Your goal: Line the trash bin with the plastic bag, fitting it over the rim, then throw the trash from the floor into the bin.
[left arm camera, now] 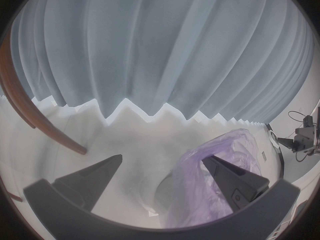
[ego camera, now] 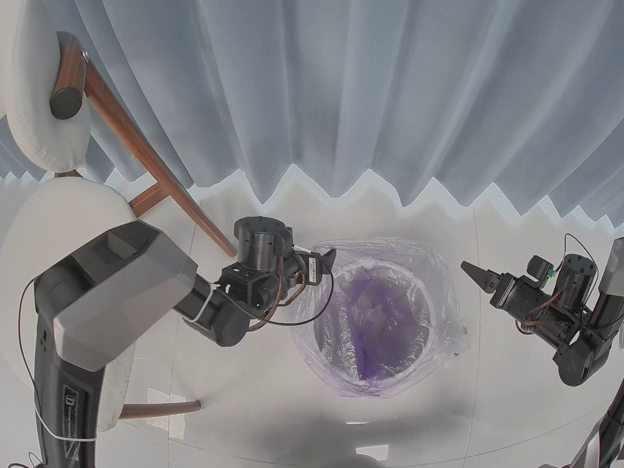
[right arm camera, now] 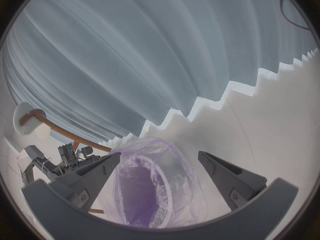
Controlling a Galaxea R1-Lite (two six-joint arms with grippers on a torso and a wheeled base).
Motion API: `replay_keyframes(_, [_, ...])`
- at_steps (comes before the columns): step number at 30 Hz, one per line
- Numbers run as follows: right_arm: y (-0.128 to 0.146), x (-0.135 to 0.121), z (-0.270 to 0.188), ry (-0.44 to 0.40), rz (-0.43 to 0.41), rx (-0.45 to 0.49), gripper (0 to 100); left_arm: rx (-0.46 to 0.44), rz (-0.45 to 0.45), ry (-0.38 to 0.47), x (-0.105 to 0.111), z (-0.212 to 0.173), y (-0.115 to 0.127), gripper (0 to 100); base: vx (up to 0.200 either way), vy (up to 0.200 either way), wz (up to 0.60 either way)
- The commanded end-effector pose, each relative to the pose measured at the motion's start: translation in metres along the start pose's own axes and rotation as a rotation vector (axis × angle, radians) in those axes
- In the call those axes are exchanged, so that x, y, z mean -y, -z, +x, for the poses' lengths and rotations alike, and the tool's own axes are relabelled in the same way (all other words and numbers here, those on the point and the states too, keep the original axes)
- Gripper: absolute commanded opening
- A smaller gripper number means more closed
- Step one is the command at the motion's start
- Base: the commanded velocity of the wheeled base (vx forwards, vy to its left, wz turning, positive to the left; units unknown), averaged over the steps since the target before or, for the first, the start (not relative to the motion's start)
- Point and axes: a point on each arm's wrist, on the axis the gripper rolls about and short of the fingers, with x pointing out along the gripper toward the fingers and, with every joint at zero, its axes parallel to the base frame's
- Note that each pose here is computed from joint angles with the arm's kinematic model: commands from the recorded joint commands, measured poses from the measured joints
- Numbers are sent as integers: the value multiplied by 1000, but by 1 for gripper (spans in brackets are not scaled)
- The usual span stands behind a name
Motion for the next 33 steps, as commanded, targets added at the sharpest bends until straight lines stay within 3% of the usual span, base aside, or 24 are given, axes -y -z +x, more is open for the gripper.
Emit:
replay_keyframes(1, [11,-8,-16,10,-25,-43,100,15,-5,8,-6,-57,-33,100,0,0,0])
replay_keyframes(6, [15,-7,-18,20,-36,-61,100,-83,-5,55,-9,-116,-21,100,0,0,0])
replay_keyframes(13, [29,-11,-23,17,-50,-128,100,-257,-81,123,19,-157,22,100,0,0,0])
replay_keyframes(22, [35,-15,-21,26,-56,-141,100,-294,-151,96,43,-144,49,100,0,0,0])
replay_keyframes(33, [33,-16,-22,26,-59,-130,100,-299,-146,91,45,-122,70,100,0,0,0])
